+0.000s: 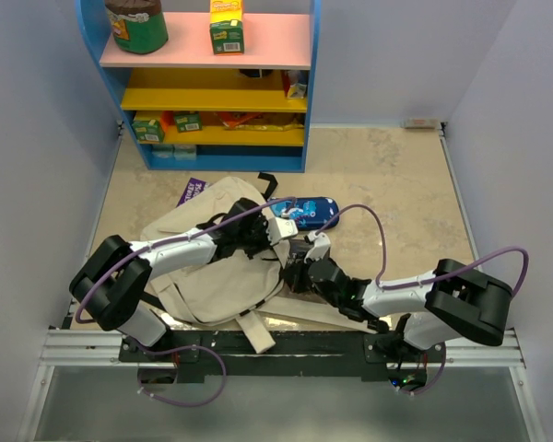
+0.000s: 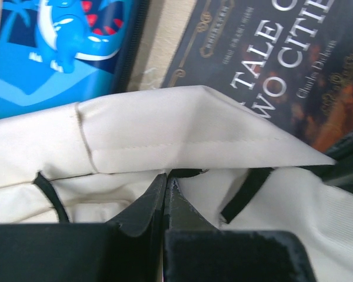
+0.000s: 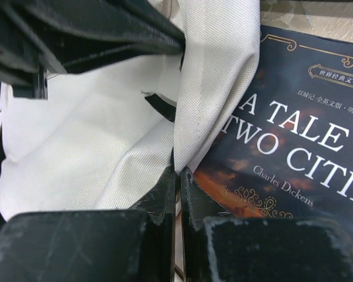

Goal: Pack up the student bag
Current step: Unzip the student bag at the center of the board.

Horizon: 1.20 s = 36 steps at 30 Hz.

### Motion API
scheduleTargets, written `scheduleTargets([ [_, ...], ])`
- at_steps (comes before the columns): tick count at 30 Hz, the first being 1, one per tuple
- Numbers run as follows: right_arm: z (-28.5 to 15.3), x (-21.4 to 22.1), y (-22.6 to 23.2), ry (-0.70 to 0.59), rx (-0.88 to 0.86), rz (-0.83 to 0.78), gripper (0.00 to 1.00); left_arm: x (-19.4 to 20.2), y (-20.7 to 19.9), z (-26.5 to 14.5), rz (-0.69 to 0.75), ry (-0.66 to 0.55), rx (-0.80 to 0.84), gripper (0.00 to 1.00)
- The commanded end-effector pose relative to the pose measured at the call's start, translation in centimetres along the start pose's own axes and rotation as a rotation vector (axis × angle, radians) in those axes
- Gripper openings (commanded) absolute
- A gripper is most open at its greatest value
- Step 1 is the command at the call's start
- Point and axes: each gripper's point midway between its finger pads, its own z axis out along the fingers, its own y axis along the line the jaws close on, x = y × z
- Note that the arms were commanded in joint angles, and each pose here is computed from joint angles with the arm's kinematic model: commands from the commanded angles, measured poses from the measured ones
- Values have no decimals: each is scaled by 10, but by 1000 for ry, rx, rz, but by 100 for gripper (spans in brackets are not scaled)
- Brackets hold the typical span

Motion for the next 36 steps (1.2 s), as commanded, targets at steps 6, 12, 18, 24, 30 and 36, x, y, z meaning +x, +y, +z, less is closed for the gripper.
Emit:
scheduleTargets([
  [6, -10, 13, -7, 16, 5, 37, 0, -4, 52, -11, -2, -2, -242, 0],
  [12, -15, 15, -13, 16, 21, 41, 0, 15, 79, -9, -26, 89, -359, 0],
  [18, -17, 15, -17, 19, 35, 22, 0, 18, 85, -9, -57, 102, -374, 0],
  [24, -25, -26, 3, -60, 6, -122, 37, -13, 60, -25, -99, -4, -213, 44],
  [30, -31, -76, 30, -156, -24, -331, 49, -41, 57, -57, -152, -116, -83, 67],
  [36, -13, -85, 56, -126, -90, -628, 51, -31, 66, -77, -155, -125, -99, 68],
])
